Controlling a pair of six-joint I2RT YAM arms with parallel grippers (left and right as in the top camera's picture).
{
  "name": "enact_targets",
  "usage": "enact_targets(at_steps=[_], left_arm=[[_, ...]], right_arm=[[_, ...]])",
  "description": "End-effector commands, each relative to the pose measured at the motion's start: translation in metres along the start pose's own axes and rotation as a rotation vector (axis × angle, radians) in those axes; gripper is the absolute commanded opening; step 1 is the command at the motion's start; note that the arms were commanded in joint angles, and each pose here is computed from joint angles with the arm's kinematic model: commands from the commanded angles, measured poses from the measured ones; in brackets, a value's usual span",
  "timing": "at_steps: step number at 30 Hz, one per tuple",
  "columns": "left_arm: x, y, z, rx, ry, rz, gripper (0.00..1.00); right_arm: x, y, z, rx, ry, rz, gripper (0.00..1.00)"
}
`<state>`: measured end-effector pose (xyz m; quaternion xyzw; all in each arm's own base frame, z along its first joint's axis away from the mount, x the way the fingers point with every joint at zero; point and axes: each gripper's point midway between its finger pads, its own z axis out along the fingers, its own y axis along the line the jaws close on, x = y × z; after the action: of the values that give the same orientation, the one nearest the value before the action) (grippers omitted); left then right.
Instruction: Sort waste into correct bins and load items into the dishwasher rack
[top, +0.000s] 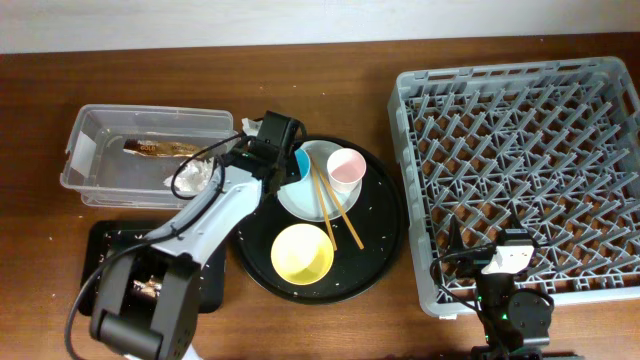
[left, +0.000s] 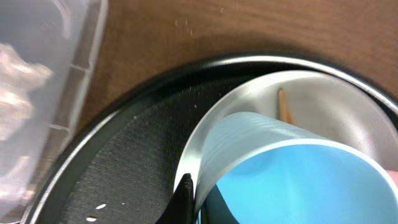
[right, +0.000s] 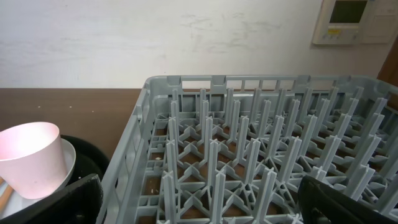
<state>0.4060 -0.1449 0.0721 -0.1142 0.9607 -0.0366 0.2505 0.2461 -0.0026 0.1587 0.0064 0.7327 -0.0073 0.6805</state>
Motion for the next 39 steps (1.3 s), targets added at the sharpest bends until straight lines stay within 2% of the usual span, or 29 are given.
enact_targets(at_steps=[1, 4, 8, 11, 12, 13, 15, 17, 18, 20, 23, 27, 30, 35, 39], left_arm=[[-0.039, -0.004, -0.054, 0.059, -0.148, -0.009, 0.0], [-0.05, -0.017, -0.114, 0.208, -0.21, -0.02, 0.0], [-0.036, -0.05, -0.21, 0.703, -0.116, 0.031, 0.0], [-0.024, -0.048, -0.274, 1.158, 0.026, 0.123, 0.0], [-0.025, -0.043, -0.281, 1.21, 0.028, 0.138, 0.0], [-0.026, -0.038, -0.285, 1.24, 0.022, 0.148, 0.0], [-0.032, -0.032, -0.282, 1.228, 0.008, 0.131, 0.0], [-0.031, -0.032, -0.283, 1.23, 0.01, 0.132, 0.0], [-0.031, -0.032, -0.284, 1.238, 0.013, 0.134, 0.0], [-0.029, -0.033, -0.286, 1.25, 0.02, 0.138, 0.0], [-0.025, -0.035, -0.293, 1.294, 0.04, 0.151, 0.0], [-0.011, -0.046, -0.307, 1.372, 0.094, 0.196, 0.0], [0.006, -0.06, -0.318, 1.434, 0.141, 0.259, 0.0], [0.032, -0.083, -0.33, 1.487, 0.204, 0.346, 0.0], [0.052, -0.099, -0.34, 1.526, 0.242, 0.421, 0.0]], right_arm=[[0.003, -0.004, 0.0, 0.02, 0.005, 0.005, 0.98], [0.003, -0.004, 0.0, 0.02, 0.005, 0.005, 0.98], [0.003, -0.004, 0.0, 0.021, 0.004, 0.005, 0.98], [0.002, 0.0, 0.0, -0.003, 0.002, 0.007, 0.98], [0.003, 0.007, 0.0, -0.041, 0.003, 0.006, 0.98], [0.002, 0.01, 0.0, -0.058, 0.003, 0.013, 0.98], [-0.009, 0.036, -0.004, -0.216, -0.034, 0.085, 0.98], [-0.023, 0.075, -0.02, -0.456, -0.053, 0.1, 0.98], [-0.036, 0.082, -0.028, -0.507, -0.045, 0.175, 0.98], [-0.082, 0.091, -0.051, -0.579, -0.046, 0.269, 0.98], [-0.153, 0.101, -0.09, -0.653, -0.039, 0.266, 0.98], [-0.199, 0.15, -0.129, -1.076, 0.129, 0.263, 0.98], [-0.208, 0.165, -0.134, -1.295, 0.204, 0.275, 0.98], [-0.201, 0.167, -0.123, -1.324, 0.267, 0.314, 0.98], [-0.201, 0.168, -0.122, -1.336, 0.227, 0.261, 0.98]])
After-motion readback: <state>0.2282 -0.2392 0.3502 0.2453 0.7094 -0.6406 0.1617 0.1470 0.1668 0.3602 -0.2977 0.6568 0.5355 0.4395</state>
